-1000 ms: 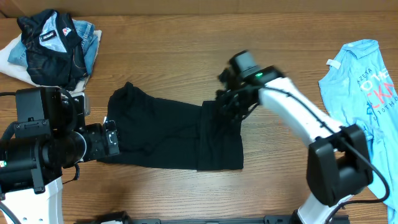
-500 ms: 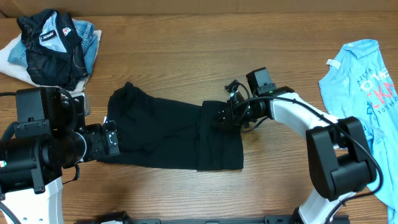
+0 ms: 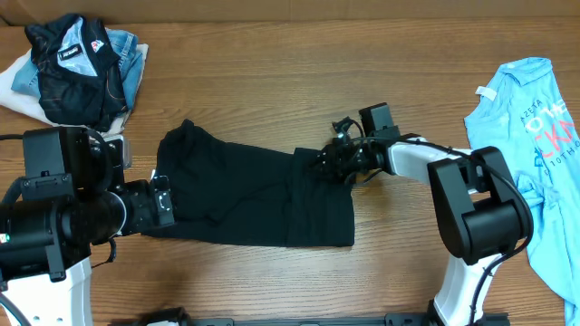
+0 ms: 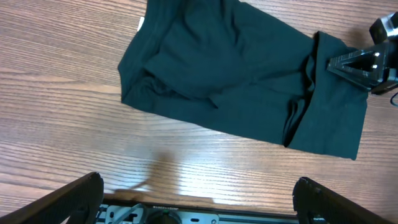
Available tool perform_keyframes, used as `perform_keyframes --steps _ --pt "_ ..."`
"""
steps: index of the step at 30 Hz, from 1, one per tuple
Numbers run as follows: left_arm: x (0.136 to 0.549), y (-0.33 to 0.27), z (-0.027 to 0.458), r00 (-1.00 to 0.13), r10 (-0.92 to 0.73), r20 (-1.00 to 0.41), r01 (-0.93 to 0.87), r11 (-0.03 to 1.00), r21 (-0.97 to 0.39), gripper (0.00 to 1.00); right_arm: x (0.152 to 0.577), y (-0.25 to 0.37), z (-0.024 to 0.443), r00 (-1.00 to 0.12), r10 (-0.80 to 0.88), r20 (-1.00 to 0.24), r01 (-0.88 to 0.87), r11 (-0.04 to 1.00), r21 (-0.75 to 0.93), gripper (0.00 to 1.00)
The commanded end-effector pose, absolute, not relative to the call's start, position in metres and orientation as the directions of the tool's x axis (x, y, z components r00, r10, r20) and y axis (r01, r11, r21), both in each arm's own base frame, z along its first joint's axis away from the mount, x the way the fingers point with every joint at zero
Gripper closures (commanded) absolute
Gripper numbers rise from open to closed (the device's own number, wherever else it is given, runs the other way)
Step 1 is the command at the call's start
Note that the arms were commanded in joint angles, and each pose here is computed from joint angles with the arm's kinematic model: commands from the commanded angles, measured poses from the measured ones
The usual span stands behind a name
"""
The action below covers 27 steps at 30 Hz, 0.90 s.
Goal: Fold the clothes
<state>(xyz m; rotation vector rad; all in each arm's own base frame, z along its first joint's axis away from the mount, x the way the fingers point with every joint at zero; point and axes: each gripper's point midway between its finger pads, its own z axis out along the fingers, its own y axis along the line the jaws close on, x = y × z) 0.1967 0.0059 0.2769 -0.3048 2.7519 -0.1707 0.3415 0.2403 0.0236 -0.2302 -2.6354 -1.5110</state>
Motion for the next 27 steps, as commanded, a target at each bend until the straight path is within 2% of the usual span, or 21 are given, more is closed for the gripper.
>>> perform_keyframes --steps 1,8,11,12,16,22,27 --pt "0.196 0.004 0.275 -0.916 -0.219 -0.337 -0.171 0.971 -0.166 0.00 0.361 0.233 0.044 -0.984 0.102 0.146 0.177 0.464 0.868 0.87" --pt "0.196 0.004 0.275 -0.916 -0.219 -0.335 -0.172 0.971 -0.166 0.00 0.351 0.227 0.110 -0.999 0.033 0.036 0.047 0.471 0.881 0.87" --pt "0.196 0.004 0.275 -0.916 -0.219 -0.335 -0.172 0.971 -0.166 0.00 0.337 0.226 0.129 -0.999 0.018 0.029 0.034 0.480 0.877 0.81" --pt "0.196 0.004 0.275 -0.916 -0.219 -0.335 -0.172 0.971 -0.166 0.00 0.322 0.226 0.127 -0.998 -0.008 0.064 0.051 0.503 0.863 0.77" --pt "0.196 0.004 0.275 -0.916 -0.219 -0.335 -0.172 0.971 -0.166 0.00 0.289 0.224 0.104 -0.986 -0.050 0.162 0.105 0.569 0.816 0.75" --pt "0.196 0.004 0.275 -0.916 -0.219 -0.335 -0.171 0.971 -0.167 0.00 0.258 0.231 0.067 -0.968 -0.045 0.246 0.175 0.582 0.794 0.69" --pt "0.196 0.003 0.275 -0.916 -0.219 -0.335 -0.171 0.971 -0.168 0.00 0.241 0.227 0.035 -0.946 0.038 0.323 0.287 0.561 0.776 0.59"
